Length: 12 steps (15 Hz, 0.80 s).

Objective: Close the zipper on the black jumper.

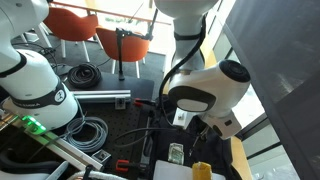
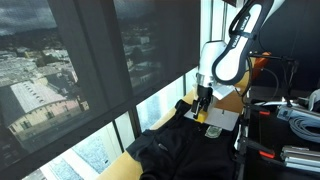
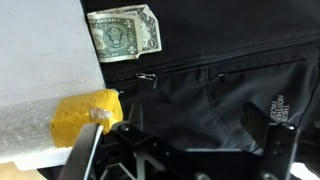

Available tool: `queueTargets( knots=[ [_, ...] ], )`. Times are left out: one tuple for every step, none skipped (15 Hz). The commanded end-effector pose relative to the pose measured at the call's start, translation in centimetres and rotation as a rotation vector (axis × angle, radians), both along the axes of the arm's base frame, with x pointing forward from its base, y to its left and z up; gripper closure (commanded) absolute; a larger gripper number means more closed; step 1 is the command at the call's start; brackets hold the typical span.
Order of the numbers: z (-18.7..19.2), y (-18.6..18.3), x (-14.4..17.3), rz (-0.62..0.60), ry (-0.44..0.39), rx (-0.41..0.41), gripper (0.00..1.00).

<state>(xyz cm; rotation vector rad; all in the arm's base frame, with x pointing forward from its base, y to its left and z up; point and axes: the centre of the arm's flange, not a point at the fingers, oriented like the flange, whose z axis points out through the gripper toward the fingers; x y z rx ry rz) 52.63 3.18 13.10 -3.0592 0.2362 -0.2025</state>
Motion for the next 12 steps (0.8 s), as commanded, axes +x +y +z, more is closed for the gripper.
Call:
queueTargets(
  knots=[
    [-2.7, -0.3, 3.3, 0.065, 0.015, 0.0, 0.0],
    [-3.2, -0.2, 3.6, 0.077, 0.022, 0.001, 0.0],
    [-3.7, 0.1, 3.6, 0.087, 0.027, 0.005, 0.0],
    [-4.2, 0.3, 3.6, 0.098, 0.033, 0.006, 0.0],
    [-4.8, 0.4, 3.4, 0.109, 0.042, 0.006, 0.0],
    [-5.3, 0.4, 3.3, 0.115, 0.054, 0.009, 0.0],
    [-5.7, 0.2, 3.2, 0.117, 0.067, 0.007, 0.0],
    [-6.0, 0.2, 3.0, 0.117, 0.07, -0.001, 0.0],
    [-6.2, 0.1, 2.8, 0.12, 0.069, -0.009, 0.0],
    [-6.2, 0.1, 2.6, 0.125, 0.068, -0.012, 0.0],
    [-6.4, 0.1, 2.5, 0.127, 0.072, -0.013, 0.0],
    [-6.6, 0.0, 2.4, 0.129, 0.075, -0.011, 0.0]
  ],
)
